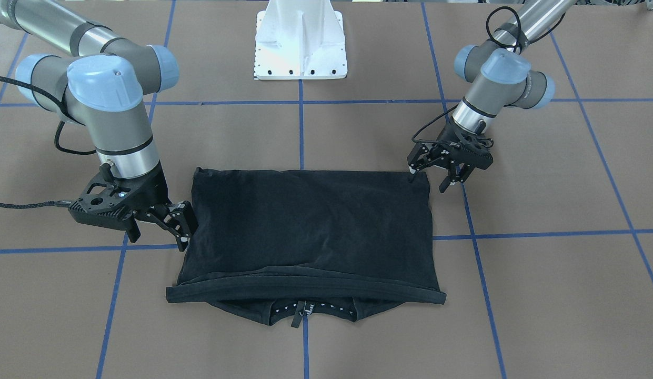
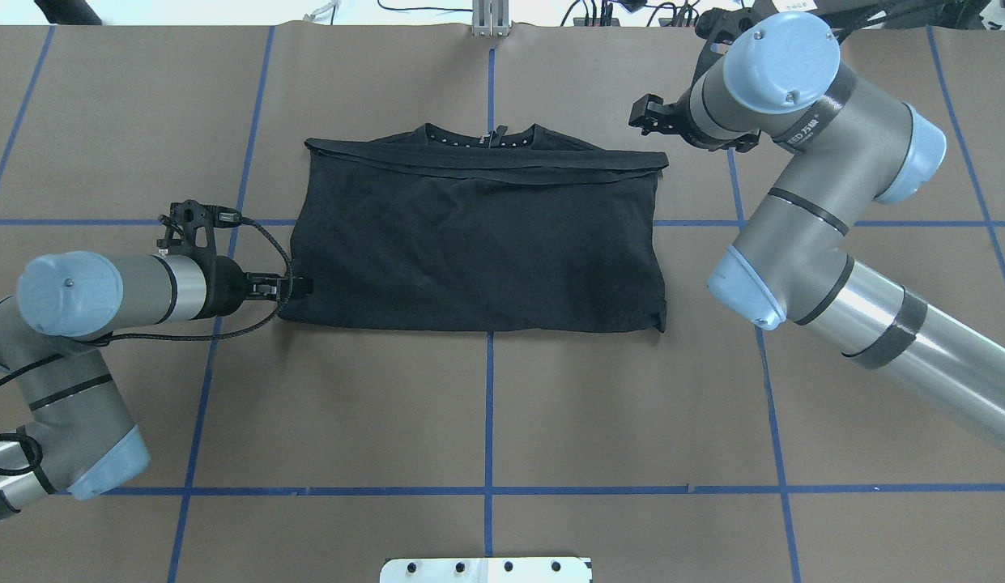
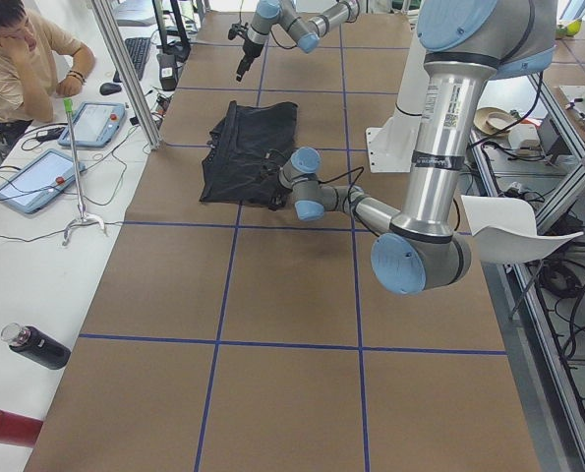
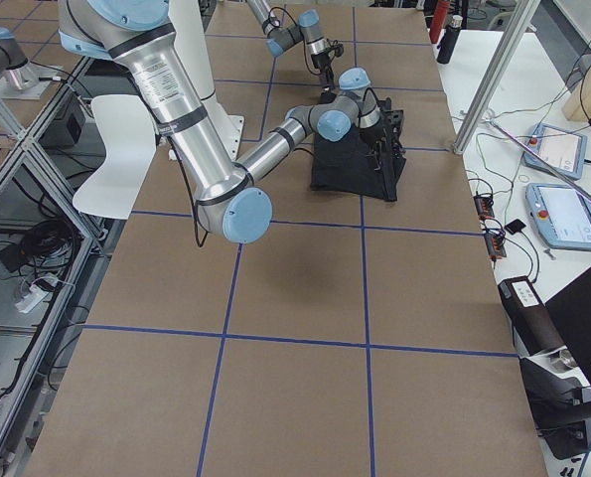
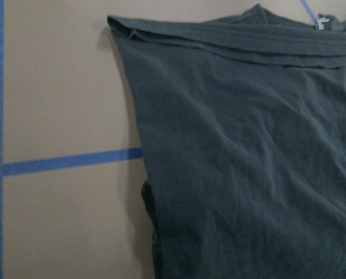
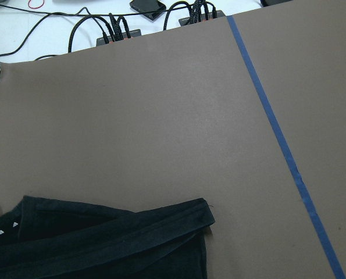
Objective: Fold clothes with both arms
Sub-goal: 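Move the left gripper to the folded shirt's side edge while the right gripper holds back, then grasp the shirt's side edge with the left gripper and pull it farther away, then move the right gripper to the shirt's collar corner and grasp it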
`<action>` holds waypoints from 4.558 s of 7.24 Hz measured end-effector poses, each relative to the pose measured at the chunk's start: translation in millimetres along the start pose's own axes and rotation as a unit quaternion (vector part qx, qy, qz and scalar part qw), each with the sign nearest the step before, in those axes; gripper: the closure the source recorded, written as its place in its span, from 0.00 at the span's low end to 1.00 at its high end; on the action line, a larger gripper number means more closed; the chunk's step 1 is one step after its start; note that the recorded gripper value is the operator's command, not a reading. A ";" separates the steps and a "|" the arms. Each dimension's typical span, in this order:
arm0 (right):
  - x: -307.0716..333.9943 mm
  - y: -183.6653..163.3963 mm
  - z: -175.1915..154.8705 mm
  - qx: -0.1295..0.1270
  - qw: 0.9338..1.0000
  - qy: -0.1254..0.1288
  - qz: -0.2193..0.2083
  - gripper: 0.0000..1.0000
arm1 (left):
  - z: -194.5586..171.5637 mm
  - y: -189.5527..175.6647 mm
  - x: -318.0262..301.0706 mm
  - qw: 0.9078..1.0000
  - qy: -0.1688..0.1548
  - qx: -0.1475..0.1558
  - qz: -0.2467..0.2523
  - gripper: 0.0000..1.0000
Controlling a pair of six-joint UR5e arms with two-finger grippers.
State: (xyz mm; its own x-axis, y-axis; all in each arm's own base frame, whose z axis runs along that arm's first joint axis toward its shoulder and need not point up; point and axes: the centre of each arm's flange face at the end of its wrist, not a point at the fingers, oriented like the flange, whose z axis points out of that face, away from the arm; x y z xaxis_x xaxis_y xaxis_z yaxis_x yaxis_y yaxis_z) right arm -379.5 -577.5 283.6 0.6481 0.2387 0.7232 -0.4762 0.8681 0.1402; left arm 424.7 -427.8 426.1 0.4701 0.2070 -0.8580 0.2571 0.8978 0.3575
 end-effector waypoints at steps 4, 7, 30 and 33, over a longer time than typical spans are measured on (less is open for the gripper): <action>-2.2 3.5 0.3 0.003 1.000 0.000 -0.002 0.00 | 9.0 20.3 7.6 1.000 0.002 -0.016 0.001 0.42; -3.4 5.0 -0.5 0.005 1.000 0.000 -0.004 0.00 | 9.7 22.2 7.5 1.000 0.001 -0.018 -0.002 1.00; -157.9 79.9 95.5 0.014 0.999 -0.042 0.001 0.26 | -30.2 -298.6 -164.3 0.975 -0.129 0.077 0.165 0.00; -159.6 110.1 115.1 0.010 0.999 -0.030 -0.011 0.31 | -22.9 -290.2 -161.9 0.977 -0.126 0.072 0.153 0.00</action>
State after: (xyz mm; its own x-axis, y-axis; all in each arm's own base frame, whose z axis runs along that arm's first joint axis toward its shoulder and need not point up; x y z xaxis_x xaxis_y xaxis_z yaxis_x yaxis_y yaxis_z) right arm -603.8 -570.1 261.4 0.6225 0.1923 0.7586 -0.4746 0.8635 0.1705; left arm 254.7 -712.9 452.8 0.7319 0.3391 -0.5910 0.1798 0.7404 0.6476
